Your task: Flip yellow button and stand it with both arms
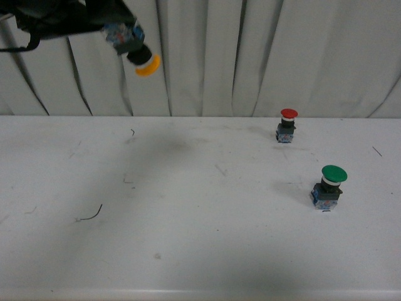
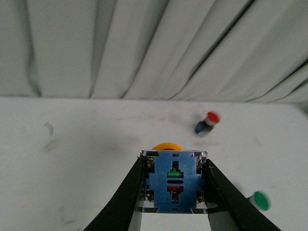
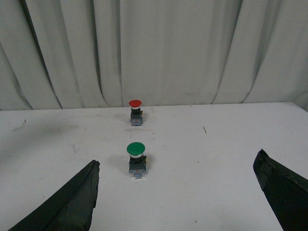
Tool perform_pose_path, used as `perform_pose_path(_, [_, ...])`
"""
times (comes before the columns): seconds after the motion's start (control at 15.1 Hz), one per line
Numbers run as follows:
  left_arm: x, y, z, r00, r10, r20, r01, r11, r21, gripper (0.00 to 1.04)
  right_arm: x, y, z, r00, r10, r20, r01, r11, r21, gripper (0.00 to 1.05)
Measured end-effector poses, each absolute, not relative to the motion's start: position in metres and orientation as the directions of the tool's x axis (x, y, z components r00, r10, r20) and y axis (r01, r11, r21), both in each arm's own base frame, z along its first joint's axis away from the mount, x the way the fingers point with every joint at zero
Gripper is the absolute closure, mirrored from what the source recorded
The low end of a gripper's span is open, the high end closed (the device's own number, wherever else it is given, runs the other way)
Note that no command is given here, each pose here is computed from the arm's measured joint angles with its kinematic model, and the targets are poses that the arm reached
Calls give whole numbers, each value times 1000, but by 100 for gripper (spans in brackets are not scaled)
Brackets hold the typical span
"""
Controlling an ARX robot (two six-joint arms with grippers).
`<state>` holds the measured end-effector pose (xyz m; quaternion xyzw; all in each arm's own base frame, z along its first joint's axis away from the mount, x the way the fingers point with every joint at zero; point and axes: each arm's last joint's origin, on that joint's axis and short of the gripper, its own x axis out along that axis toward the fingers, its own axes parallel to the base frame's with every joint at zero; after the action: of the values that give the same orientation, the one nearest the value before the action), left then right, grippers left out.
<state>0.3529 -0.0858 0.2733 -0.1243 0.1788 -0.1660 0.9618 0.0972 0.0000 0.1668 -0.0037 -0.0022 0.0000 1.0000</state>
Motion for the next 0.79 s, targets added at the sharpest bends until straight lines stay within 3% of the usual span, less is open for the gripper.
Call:
perform_pose_path(0.13, [340,-98,286,863,-496,-95,411,799,-439,75,97,0,167,1000,0,4,0,1000,-7,7])
perform_pose_path(0.26, [330,-118,273,780,-623,54,546,637,-544,75,97,0,167,1000,0,4,0,1000,-7,7])
perform_pose_path(0.53, [336,-132,239,651,-701,292,684,374,-626,75,97,0,167,1000,0,4,0,1000,-7,7])
perform_pose_path(0.59, [336,-133,232,638,-705,311,685,334,-647,75,97,0,167,1000,0,4,0,1000,-7,7])
perform_pose_path(0.79, [332,-140,188,659,-730,180,539,292,-790,75,97,0,167,1000,0,4,0,1000,-7,7])
